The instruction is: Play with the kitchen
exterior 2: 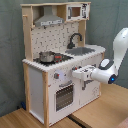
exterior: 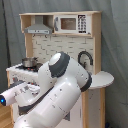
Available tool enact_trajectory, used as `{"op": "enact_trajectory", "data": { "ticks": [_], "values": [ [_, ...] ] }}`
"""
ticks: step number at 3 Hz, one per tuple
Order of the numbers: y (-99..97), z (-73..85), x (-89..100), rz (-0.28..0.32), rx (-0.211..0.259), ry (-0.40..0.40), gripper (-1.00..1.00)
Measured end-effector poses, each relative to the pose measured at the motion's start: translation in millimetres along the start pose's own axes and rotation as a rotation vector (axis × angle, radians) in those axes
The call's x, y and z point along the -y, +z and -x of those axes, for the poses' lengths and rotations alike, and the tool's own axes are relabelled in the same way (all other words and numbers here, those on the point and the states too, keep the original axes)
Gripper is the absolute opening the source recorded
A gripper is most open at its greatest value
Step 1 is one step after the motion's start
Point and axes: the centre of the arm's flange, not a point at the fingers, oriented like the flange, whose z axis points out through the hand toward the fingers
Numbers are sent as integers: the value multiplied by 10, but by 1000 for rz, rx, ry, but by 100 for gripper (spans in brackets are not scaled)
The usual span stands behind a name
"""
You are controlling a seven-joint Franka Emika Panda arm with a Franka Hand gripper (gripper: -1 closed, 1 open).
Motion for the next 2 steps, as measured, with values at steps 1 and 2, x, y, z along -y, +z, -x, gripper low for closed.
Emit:
{"op": "enact_trajectory", "data": {
  "ticks": [1, 2],
  "values": [
    [48, -75, -72, 1, -1, 17, 100],
    [49, -74, -71, 1, 0, 18, -100]
  ]
}}
